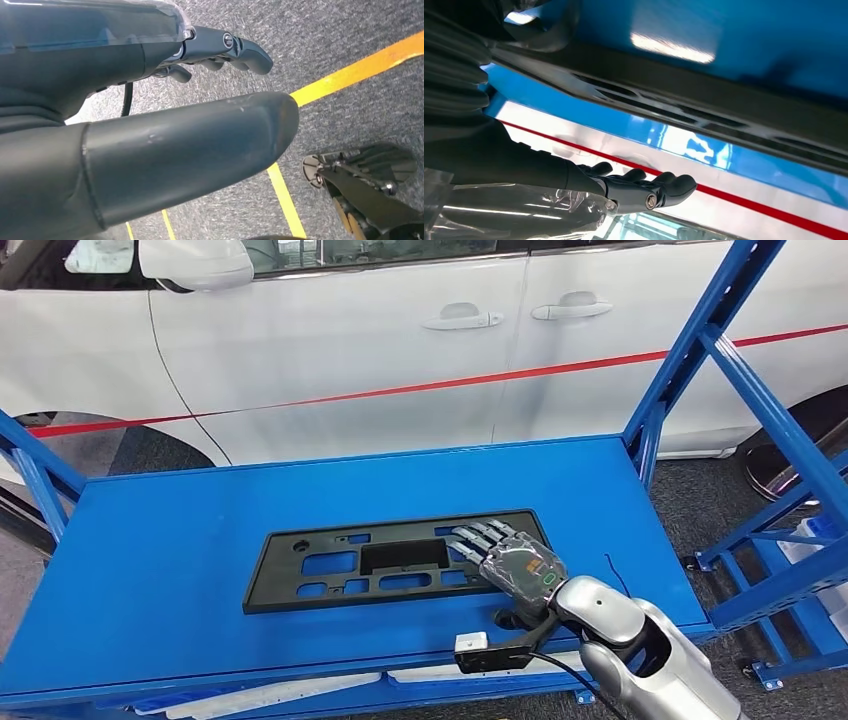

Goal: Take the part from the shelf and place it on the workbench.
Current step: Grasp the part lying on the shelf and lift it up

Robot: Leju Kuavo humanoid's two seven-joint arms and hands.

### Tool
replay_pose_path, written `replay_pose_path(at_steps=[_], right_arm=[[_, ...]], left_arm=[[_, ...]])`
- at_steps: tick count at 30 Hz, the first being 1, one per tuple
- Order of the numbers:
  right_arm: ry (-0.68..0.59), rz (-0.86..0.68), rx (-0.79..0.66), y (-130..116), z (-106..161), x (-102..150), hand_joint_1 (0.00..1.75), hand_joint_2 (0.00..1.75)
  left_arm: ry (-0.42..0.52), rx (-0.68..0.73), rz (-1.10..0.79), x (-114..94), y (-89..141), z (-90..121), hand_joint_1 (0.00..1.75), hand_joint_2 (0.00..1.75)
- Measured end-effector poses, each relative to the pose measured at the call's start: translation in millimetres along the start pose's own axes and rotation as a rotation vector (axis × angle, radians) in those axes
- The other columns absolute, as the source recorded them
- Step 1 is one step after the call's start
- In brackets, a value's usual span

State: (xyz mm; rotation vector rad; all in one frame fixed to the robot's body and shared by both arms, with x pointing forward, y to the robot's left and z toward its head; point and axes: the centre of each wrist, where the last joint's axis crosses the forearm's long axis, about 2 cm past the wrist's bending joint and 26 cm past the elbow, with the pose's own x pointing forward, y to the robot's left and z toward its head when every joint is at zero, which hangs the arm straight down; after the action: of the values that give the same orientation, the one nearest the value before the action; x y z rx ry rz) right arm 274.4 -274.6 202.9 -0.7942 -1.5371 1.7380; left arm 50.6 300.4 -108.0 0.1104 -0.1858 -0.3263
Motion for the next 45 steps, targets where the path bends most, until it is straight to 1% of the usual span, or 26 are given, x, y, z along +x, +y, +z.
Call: replay_pose_path(at_steps=[6,12,20,27,32,35,40,45], right_arm=[[0.004,0.011,0.034,5.5,5.2,-2.3,0.00,1.75],[0.009,0.022,0.047,11.8,3.7,8.4,0.00,1.75],[-0.001,0.003,0.022,12.4,-4.3,22.3,0.00,1.75],[0.010,-0.012,-0.036,10.4,-18.6,37.6,0.00,1.75],[0.020,-0.022,-0.054,9.3,-25.5,43.5,0.00,1.75],[0.045,-0.014,-0.060,9.9,-28.6,43.6,0.00,1.75],[0.103,0.003,-0.051,14.5,-32.1,36.5,0.00,1.75],[0.126,-0.006,-0.039,18.4,-33.7,32.5,0.00,1.75]], left_arm=[[-0.006,0.001,0.001,-0.4,0.4,0.0,0.00,0.00],[-0.019,0.001,0.001,0.0,0.5,0.0,0.00,0.00],[-0.022,-0.001,0.006,0.5,0.8,-0.1,0.00,0.00],[-0.025,-0.009,0.017,0.9,0.7,-0.1,0.00,0.00],[-0.030,-0.011,0.025,0.3,0.3,-0.1,0.00,0.00],[-0.033,-0.012,0.027,0.2,0.2,-0.1,0.00,0.00],[-0.038,-0.013,0.027,0.2,0.2,-0.1,0.00,0.00],[-0.038,-0.015,0.027,0.3,0.0,0.0,0.00,0.00]])
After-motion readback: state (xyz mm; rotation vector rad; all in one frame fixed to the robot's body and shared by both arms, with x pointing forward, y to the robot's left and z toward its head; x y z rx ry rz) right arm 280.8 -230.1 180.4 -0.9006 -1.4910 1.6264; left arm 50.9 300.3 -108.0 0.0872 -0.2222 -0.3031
